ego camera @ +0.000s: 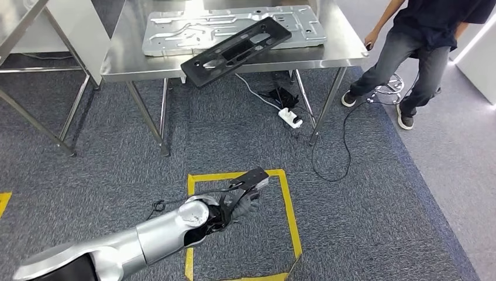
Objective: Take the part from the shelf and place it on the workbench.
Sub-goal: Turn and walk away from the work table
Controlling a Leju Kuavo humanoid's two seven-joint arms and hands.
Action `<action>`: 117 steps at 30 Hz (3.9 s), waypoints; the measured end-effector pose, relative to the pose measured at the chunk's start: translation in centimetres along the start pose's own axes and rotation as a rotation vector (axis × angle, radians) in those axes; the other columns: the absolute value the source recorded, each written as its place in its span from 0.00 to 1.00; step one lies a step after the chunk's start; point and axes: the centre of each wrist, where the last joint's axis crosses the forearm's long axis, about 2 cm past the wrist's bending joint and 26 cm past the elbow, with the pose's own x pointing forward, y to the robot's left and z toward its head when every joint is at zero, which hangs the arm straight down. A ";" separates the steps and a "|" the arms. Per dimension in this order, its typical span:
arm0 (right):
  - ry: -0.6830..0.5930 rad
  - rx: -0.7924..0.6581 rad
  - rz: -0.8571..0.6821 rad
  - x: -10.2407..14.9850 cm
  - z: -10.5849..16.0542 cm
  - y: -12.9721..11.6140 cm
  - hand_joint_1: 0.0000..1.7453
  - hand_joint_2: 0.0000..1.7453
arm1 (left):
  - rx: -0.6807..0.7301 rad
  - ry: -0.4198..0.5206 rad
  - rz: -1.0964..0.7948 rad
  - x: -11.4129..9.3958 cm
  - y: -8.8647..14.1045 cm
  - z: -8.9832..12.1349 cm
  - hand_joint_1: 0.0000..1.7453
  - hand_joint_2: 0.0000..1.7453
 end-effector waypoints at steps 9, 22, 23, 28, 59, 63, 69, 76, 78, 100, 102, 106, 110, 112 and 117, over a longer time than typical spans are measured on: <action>-0.033 -0.051 0.001 -2.1 -0.9 -0.6 0.00 1.00 | -0.006 -0.034 0.003 1.3 -0.7 0.2 0.00 0.00; 0.000 -0.049 0.005 -3.2 -1.3 -0.8 0.00 1.00 | 0.000 -0.039 0.002 1.5 -0.6 0.2 0.00 0.00; -0.001 -0.046 0.006 -3.2 -1.3 -0.8 0.00 1.00 | 0.000 -0.042 0.001 1.7 -0.5 0.3 0.00 0.00; -0.019 -0.024 0.011 -3.0 -1.2 -0.8 0.00 1.00 | -0.007 -0.046 -0.004 1.9 -0.5 0.3 0.00 0.00; -0.118 0.098 0.052 -2.4 -0.9 0.0 0.00 0.00 | -0.017 -0.032 -0.033 1.7 0.4 0.2 0.00 0.00; -0.123 0.084 0.071 -2.3 -1.0 -0.2 0.00 0.00 | -0.011 0.017 -0.031 0.2 1.1 0.2 0.00 0.00; -0.126 0.054 0.083 -2.4 -1.0 -0.3 0.00 0.00 | 0.004 0.038 -0.044 -1.4 2.7 0.6 0.00 0.00; -0.121 0.037 0.061 -3.4 -1.1 0.3 0.00 0.00 | -0.010 0.053 -0.131 -4.4 6.5 1.8 0.00 0.00; -0.110 0.040 0.042 -3.8 -1.2 0.6 0.00 0.00 | -0.029 0.056 -0.170 -5.3 7.5 2.3 0.00 0.00; -0.099 0.039 -0.206 -3.1 -0.4 3.0 0.00 0.00 | -0.238 0.127 -0.443 -33.8 -1.7 6.0 0.00 0.00; -0.098 0.041 -0.216 -3.0 -0.3 3.1 0.00 0.00 | -0.242 0.138 -0.469 -33.9 -2.3 5.9 0.00 0.00; -0.110 0.041 -0.226 -2.6 -0.1 3.4 0.00 0.00 | -0.243 0.168 -0.527 -34.0 -4.0 5.9 0.00 0.00; -0.119 0.036 -0.228 -2.6 -0.1 3.5 0.00 0.00 | -0.245 0.167 -0.556 -33.2 -5.3 5.5 0.00 0.00; -0.118 0.038 -0.227 -2.7 -0.1 3.5 0.00 0.00 | -0.246 0.171 -0.558 -33.2 -5.6 5.4 0.00 0.00; -0.125 0.047 -0.207 -2.6 -0.1 3.5 0.00 0.00 | -0.243 0.190 -0.547 -33.3 -5.8 5.5 0.00 0.00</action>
